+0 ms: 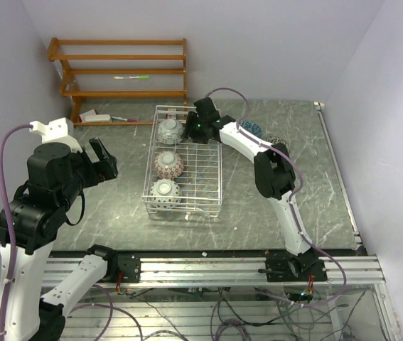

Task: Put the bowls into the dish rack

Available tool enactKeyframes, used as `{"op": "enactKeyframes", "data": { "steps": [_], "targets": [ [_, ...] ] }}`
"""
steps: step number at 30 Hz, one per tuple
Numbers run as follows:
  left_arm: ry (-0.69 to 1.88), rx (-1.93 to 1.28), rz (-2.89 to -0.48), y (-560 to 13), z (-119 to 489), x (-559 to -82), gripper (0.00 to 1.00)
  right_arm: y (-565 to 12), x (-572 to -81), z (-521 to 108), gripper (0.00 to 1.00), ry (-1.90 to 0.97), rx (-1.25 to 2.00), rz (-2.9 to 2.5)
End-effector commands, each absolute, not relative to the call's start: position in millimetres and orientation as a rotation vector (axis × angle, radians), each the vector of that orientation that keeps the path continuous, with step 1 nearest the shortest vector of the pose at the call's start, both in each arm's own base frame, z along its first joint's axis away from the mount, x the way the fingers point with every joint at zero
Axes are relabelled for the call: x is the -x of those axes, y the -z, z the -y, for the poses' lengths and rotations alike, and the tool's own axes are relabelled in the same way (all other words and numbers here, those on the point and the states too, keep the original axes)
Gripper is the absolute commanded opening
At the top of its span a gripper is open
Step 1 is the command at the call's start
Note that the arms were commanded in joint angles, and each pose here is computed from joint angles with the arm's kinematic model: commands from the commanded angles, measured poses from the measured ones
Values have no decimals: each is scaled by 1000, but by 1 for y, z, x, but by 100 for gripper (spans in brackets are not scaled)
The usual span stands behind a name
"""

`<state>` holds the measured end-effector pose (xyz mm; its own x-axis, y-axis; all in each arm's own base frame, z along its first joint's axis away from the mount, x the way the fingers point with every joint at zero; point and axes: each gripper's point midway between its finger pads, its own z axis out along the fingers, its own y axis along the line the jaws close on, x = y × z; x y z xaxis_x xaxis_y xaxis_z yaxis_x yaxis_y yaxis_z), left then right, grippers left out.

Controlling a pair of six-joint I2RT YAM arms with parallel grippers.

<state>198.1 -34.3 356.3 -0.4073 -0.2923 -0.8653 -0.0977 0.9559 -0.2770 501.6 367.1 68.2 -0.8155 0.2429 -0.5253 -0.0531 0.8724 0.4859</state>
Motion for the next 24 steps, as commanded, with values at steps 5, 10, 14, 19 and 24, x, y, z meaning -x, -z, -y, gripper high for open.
{"op": "enactKeyframes", "data": {
  "steps": [5,10,14,19,24],
  "targets": [
    [231,290,-1978,-361,35,-198,99,-118,-498,-391,55,-726,6,-2302],
    [229,292,-1969,-363,34,-198,99,-188,-492,-370,56,-690,6,-2192],
    [238,290,-1964,-363,36,-199,99,-221,-484,-340,59,-564,11,-2190],
    [246,285,-1954,-366,37,-200,99,-232,-479,-265,63,-397,-90,-2228],
    [247,279,-1953,-364,38,-202,99,-217,-478,-184,63,-245,-160,-2297]
  ]
}}
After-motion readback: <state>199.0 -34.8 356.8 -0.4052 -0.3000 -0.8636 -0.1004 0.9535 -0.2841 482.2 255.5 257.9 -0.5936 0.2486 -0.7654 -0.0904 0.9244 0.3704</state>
